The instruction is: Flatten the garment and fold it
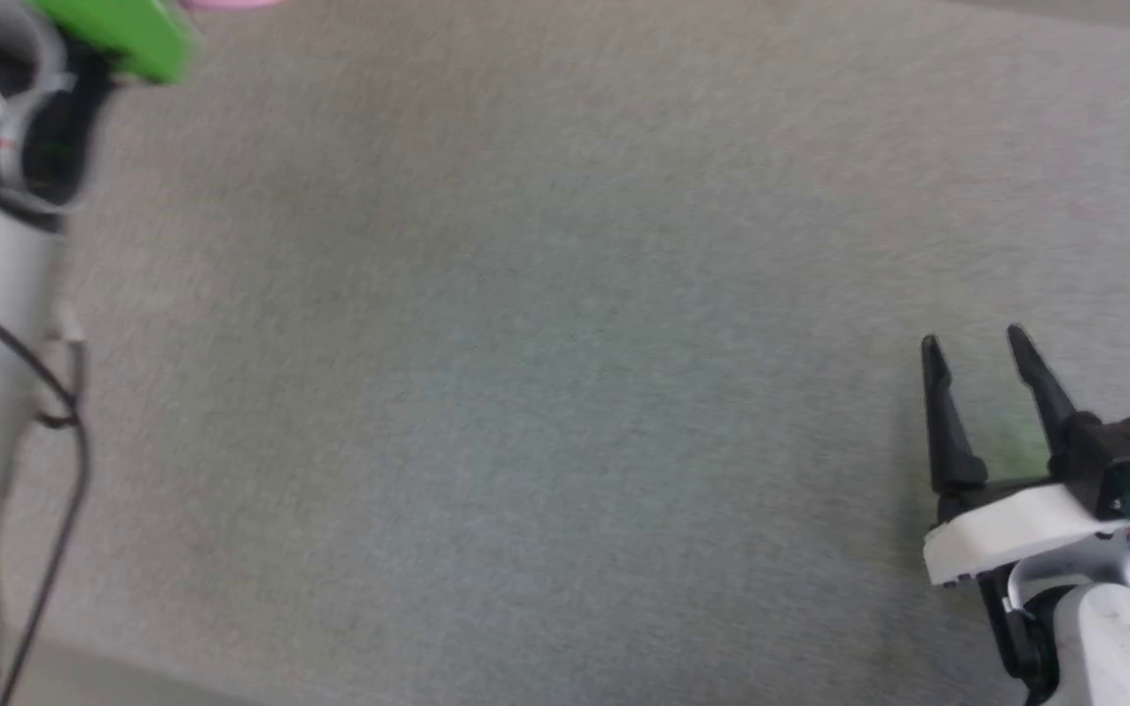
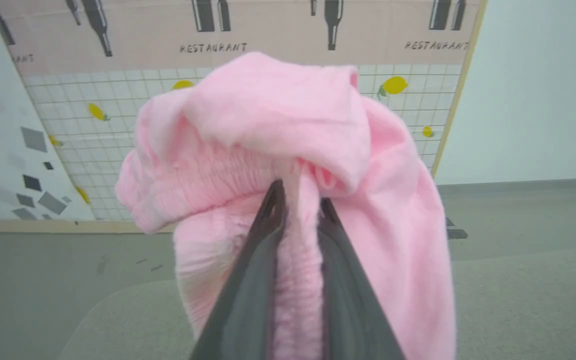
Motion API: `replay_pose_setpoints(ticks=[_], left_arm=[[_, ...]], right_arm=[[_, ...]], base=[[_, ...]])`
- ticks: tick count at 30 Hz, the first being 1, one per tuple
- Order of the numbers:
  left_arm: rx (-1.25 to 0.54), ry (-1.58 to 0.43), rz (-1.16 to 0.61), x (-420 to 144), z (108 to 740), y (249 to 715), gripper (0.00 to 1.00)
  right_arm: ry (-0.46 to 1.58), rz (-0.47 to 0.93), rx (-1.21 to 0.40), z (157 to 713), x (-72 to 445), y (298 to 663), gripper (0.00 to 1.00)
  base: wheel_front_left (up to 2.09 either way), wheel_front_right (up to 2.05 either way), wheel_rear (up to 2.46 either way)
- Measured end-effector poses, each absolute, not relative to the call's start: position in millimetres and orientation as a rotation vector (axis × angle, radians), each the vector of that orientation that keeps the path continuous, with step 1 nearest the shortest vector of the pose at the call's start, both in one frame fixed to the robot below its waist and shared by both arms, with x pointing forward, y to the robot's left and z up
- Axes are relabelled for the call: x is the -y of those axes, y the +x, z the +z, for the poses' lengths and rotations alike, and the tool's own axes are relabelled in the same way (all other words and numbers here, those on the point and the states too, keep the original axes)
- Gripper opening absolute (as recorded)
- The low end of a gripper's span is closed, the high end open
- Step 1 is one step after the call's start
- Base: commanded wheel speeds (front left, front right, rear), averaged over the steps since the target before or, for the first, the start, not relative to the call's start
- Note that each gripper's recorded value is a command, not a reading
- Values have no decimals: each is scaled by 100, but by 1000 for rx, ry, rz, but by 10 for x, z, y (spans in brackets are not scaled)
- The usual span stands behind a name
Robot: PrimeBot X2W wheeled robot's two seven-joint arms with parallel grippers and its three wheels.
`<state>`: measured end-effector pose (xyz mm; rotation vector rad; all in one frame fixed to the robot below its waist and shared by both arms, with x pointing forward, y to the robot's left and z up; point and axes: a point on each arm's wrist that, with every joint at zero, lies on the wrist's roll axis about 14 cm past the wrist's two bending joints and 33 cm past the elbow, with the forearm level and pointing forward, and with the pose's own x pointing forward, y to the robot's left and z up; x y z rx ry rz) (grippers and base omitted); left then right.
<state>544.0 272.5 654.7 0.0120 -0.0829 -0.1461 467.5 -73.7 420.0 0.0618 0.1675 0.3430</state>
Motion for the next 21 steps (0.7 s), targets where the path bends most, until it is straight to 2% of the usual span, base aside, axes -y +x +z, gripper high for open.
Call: replay_pose_setpoints(ticks=[5,8,10,15,19,21], left_arm=[[100,-66,-452,-1587,6661,5347,0],[26,-73,-594,-1025,6388,5197,0],[-66,-85,-658,-755,6045,5068,0],[-365,70,-837,-217,4948,4507,0],[-734,146,-912,-154,4125,3932,0],[-850,125,-916,-172,3966,3769,0]], right_arm=[[80,264,-135,4331,1033,4554,100],[87,214,-124,4387,1223,4466,100],[89,184,-116,4418,1334,4404,100],[86,86,-101,4485,1694,4233,100],[85,20,-95,4509,1923,4094,100],[84,-1,-93,4519,1994,4036,100]], base=[[0,0,0],[0,0,0],[0,0,0],[0,0,0],[0,0,0],[0,0,0]])
